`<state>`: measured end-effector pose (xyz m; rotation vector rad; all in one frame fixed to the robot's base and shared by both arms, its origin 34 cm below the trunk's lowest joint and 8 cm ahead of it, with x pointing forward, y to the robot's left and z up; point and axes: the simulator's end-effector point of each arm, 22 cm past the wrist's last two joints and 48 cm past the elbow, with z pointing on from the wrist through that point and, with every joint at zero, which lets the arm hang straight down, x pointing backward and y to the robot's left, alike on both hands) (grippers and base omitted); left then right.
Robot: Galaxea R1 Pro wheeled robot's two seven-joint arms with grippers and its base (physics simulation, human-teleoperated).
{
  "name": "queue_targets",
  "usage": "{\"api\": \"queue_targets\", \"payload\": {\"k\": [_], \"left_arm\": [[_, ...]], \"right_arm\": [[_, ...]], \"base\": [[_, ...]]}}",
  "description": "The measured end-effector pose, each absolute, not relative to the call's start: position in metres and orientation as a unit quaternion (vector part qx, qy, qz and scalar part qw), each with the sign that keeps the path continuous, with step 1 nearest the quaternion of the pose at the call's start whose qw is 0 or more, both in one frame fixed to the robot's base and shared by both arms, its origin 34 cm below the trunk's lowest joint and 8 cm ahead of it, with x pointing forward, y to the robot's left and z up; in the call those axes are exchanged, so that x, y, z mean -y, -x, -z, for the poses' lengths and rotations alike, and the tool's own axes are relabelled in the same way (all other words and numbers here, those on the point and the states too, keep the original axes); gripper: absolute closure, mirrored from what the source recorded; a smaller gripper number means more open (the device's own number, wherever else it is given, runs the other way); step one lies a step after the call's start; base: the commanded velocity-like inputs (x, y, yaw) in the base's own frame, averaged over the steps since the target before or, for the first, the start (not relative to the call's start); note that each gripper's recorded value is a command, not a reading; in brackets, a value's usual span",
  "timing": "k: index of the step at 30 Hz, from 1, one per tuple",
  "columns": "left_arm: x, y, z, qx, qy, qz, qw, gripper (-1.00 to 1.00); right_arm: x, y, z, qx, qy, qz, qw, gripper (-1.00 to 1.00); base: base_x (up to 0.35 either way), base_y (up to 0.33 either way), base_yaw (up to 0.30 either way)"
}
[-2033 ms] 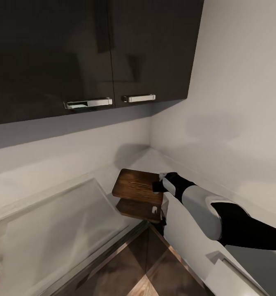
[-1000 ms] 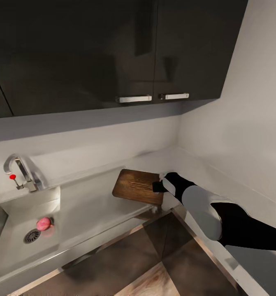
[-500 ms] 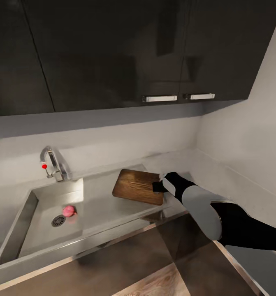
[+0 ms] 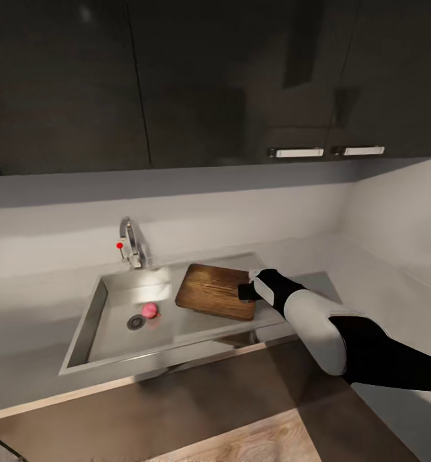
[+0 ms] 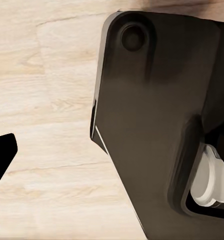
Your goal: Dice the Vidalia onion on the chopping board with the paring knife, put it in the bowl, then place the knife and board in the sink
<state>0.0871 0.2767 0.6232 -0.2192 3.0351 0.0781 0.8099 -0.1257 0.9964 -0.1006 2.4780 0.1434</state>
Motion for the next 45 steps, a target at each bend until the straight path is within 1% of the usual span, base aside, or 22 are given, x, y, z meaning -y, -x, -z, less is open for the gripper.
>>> {"api": "queue_targets", "payload": {"k": [8,21,24,32,45], "left_arm": [[-0.2768,-0.0871,-0.6232,-0.996,0.072,-0.026,0.049,-1.0],[-0.2766,-0.0871,-0.6232,-0.996,0.072,-0.026,0.049,-1.0],[-0.2771,-0.0871,-0.6232,-0.996,0.072,-0.026,0.049,-1.0],[-0.2771,-0.0871,-0.6233,-0.996,0.072,-0.026,0.049,-1.0],[-0.2766,-0.0871,-0.6232,-0.996,0.072,-0.026,0.049,-1.0]], "right_arm": [[0.1258,-0.8101,-0.9963,-0.944,0.038,-0.055,0.323,1.0],[0.1256,-0.8101,-0.9965,-0.944,0.037,-0.056,0.323,1.0],[0.1258,-0.8101,-0.9966,-0.944,0.038,-0.055,0.323,1.0],[0.1256,-0.8119,-0.9984,-0.942,0.036,-0.056,0.328,1.0],[0.1261,-0.812,-0.9982,-0.942,0.036,-0.055,0.329,1.0]], "base": [[-0.041,0.053,0.251],[-0.088,0.252,0.239],[-0.029,0.252,0.072],[-0.004,0.106,0.009],[0.0,0.282,0.0]]}}
